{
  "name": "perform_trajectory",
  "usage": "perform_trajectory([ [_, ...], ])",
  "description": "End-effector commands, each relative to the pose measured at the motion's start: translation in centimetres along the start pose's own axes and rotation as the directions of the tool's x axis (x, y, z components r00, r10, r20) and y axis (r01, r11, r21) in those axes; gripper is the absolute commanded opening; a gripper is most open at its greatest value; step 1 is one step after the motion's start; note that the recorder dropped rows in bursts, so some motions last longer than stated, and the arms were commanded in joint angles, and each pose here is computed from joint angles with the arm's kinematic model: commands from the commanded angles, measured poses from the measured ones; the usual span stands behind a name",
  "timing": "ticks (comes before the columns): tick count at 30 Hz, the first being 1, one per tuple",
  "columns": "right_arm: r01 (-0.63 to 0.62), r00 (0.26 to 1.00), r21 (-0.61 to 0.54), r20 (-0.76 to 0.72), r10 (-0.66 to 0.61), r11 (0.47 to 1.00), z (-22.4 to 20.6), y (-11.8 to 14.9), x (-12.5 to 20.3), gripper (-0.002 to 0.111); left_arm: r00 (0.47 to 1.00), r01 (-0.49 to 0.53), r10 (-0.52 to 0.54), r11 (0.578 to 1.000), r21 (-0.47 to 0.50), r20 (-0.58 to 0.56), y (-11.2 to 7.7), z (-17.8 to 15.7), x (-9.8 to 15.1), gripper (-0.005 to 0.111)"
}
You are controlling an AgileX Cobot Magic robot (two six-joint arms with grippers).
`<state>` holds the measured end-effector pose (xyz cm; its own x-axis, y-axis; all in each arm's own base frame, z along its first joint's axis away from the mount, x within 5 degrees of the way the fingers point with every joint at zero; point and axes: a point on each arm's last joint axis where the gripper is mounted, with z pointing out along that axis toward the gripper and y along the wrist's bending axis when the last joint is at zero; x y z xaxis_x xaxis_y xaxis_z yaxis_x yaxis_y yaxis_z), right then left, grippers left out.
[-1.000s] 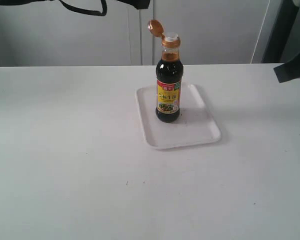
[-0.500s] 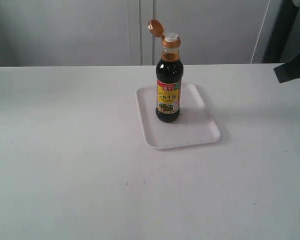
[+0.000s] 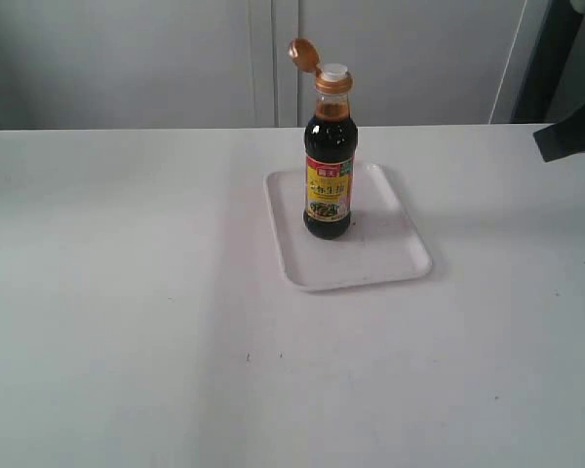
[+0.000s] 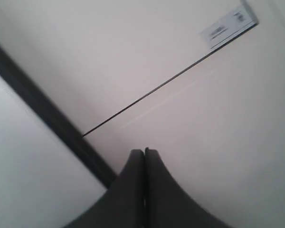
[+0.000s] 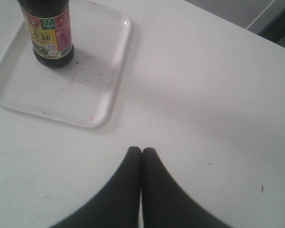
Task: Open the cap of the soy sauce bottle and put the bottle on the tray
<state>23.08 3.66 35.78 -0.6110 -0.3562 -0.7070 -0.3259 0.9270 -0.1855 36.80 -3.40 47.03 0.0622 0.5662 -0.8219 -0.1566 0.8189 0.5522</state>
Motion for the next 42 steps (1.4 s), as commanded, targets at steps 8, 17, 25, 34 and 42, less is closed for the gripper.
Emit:
perform_trajectory([
  [8,-0.007,1.000,0.010,0.018,0.006,1.000,-0.2,-0.2,0.0,0.000,0.819,0.158,-0.218,0.975,-0.157,-0.531,0.7,-1.8,4.8,0.000],
  [17,-0.007,1.000,0.008,0.010,0.006,1.000,-0.2,-0.2,0.1,0.000,0.728,0.462,-0.180,0.842,0.278,-0.662,-4.1,-3.4,4.1,0.000],
  [25,-0.007,1.000,0.010,0.018,0.006,1.000,-0.2,-0.2,0.0,0.000,0.747,0.485,-0.158,0.794,0.366,-0.646,-3.7,-5.8,3.2,0.000],
  [34,-0.033,0.997,0.062,0.078,0.028,0.998,-0.2,-0.7,-0.5,0.000,0.767,0.480,-0.186,0.801,0.357,-0.615,-3.8,-9.6,4.9,0.000],
  [42,-0.048,0.986,0.183,-0.150,0.076,0.982,-0.3,-2.4,1.8,0.000,0.772,0.492,-0.215,0.798,0.349,-0.598,-3.9,-12.9,6.4,0.000],
])
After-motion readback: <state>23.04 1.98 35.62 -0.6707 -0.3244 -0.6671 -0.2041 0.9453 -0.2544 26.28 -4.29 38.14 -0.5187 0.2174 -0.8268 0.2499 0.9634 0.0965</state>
